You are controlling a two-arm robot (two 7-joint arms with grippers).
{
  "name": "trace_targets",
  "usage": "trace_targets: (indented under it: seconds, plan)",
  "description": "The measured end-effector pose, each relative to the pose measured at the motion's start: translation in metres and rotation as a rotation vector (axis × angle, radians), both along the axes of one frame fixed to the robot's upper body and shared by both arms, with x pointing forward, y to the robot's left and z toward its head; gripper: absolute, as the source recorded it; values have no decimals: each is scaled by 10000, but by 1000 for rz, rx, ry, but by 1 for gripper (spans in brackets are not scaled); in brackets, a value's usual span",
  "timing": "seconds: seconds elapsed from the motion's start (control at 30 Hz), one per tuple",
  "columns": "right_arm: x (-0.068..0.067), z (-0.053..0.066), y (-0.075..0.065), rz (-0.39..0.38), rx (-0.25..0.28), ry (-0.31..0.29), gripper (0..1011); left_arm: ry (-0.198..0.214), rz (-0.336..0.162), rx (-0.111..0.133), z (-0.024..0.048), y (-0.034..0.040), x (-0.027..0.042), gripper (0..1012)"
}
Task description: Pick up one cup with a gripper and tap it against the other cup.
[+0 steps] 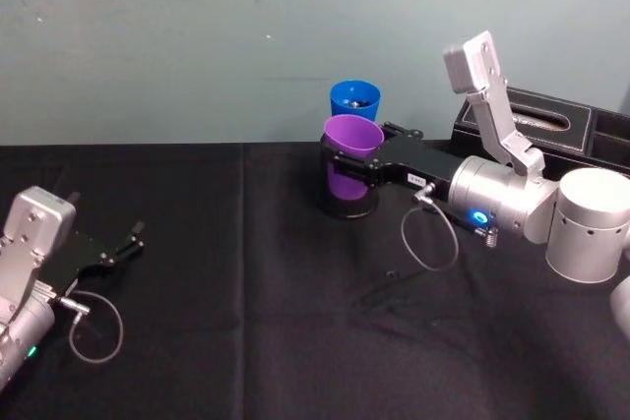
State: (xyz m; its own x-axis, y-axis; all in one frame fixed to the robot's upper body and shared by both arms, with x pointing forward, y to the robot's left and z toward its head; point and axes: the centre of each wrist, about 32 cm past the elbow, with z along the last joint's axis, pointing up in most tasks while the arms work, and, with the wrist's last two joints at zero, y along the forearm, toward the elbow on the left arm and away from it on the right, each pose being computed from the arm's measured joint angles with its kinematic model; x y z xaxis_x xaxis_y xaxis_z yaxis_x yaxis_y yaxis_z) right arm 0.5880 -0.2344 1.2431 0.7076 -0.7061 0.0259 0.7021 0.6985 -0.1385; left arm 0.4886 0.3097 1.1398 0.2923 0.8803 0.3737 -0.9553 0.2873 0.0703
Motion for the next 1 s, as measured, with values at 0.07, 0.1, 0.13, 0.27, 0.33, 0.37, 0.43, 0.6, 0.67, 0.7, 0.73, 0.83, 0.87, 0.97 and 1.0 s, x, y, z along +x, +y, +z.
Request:
trace_targets:
  seconds: [0.07,0.1,0.13,0.27,0.33,0.37,0.43,0.6,0.67,0.7,0.73,0.83,0.87,0.97,1.0]
  plan:
    - [-5,-7,2,2,0,2,734,0,0,0,0,0,0,1000]
    - [-9,-10,3,2,-1,3,734,0,0,0,0,0,0,1000]
    - [-15,-13,2,3,-1,3,734,0,0,0,0,0,0,1000]
    - [-65,-26,-16,13,-4,6,734,0,0,0,0,0,0,1000]
    - [-84,-31,-30,19,-5,7,734,0,0,0,0,0,0,1000]
    - [-92,-34,-35,21,-5,7,734,0,0,0,0,0,0,1000]
    - [-125,-37,-62,34,-8,6,733,0,0,0,0,0,0,1000]
    - [-197,-53,-125,60,-12,5,734,0,0,0,0,0,0,1000]
    - [-218,-55,-143,66,-13,4,734,0,0,0,0,0,0,1000]
    - [-229,-54,-149,69,-14,3,734,0,0,0,0,0,0,1000]
    - [-249,-57,-165,74,-15,3,733,0,0,0,0,0,0,1000]
    - [-288,-65,-179,86,-17,4,734,0,0,0,0,0,0,1000]
    - [-300,-68,-180,89,-17,5,734,0,0,0,0,0,0,1000]
    - [-343,-80,-184,102,-16,6,734,0,0,0,0,0,0,1000]
    - [-362,-87,-184,108,-16,7,734,0,0,0,0,0,0,1000]
